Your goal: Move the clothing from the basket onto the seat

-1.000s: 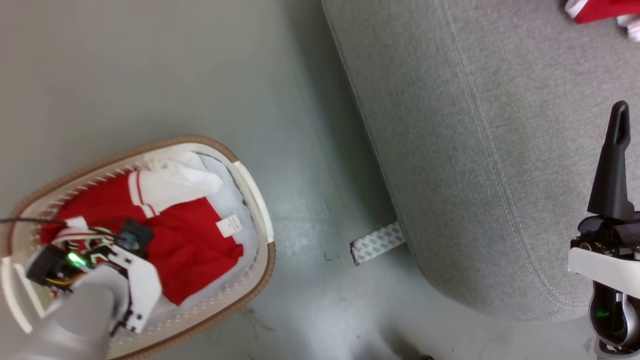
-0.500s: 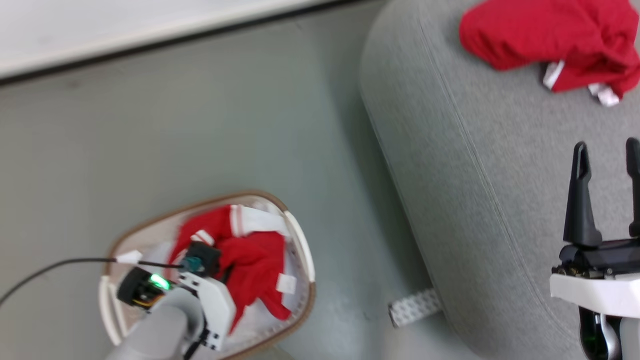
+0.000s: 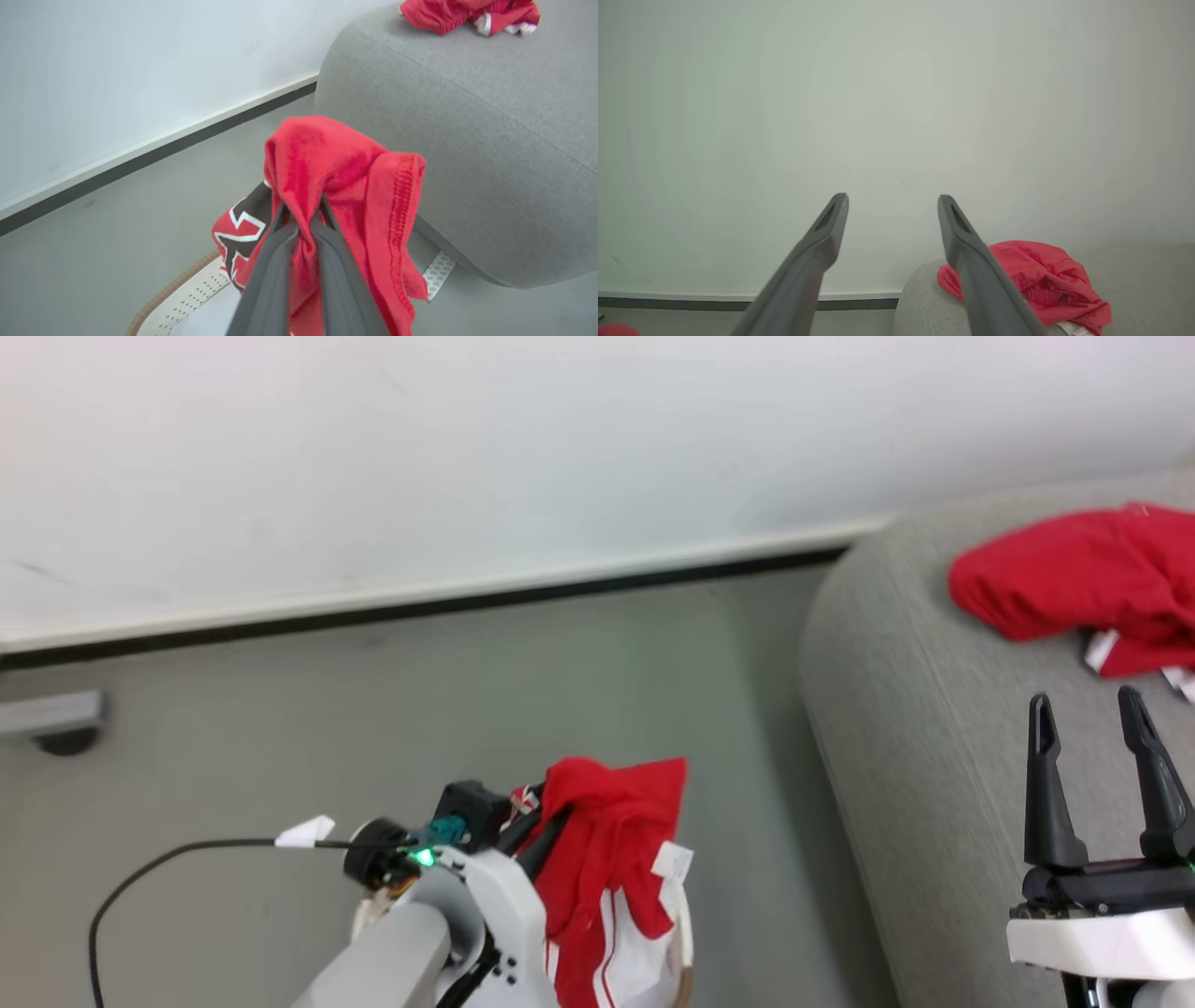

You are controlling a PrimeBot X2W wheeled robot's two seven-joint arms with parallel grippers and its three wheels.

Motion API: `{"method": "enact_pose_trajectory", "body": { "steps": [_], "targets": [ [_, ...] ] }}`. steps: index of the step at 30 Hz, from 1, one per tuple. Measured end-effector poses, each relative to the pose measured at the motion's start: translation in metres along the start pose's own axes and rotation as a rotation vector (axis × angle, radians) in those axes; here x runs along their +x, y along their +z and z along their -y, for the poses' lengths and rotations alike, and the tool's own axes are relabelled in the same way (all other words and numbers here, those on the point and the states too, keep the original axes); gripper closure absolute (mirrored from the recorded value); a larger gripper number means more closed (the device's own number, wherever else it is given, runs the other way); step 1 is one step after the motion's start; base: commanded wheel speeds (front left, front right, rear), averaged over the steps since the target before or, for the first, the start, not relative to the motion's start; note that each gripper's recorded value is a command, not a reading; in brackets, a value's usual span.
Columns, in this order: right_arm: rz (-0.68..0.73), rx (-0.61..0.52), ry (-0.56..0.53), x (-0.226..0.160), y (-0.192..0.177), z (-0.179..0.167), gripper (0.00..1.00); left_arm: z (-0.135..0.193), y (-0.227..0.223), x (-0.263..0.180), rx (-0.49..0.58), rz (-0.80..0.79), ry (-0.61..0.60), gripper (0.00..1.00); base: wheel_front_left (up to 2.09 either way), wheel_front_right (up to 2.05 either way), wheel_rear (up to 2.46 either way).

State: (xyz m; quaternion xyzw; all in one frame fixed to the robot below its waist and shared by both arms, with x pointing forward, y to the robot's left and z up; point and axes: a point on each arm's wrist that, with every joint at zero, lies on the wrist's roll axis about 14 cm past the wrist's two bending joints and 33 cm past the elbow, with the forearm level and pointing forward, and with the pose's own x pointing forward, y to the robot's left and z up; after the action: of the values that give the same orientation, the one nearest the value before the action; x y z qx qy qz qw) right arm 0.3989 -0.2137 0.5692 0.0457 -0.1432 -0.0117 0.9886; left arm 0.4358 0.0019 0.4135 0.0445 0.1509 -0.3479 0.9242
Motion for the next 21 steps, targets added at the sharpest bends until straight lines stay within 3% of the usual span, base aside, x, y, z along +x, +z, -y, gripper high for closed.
{"method": "enact_pose_trajectory", "body": {
  "steps": [11,21],
  "targets": [
    [0.023,0.064,0.111,-0.014,0.013,-0.040,0.00,-0.010,0.130,-0.053,0.068,0.381,0.094,1.00,0.00,0.00,0.00],
    [-0.021,0.131,0.208,-0.024,0.003,-0.078,0.00,-0.016,0.197,-0.091,0.091,0.598,0.147,1.00,0.00,0.00,0.00]
  ]
}}
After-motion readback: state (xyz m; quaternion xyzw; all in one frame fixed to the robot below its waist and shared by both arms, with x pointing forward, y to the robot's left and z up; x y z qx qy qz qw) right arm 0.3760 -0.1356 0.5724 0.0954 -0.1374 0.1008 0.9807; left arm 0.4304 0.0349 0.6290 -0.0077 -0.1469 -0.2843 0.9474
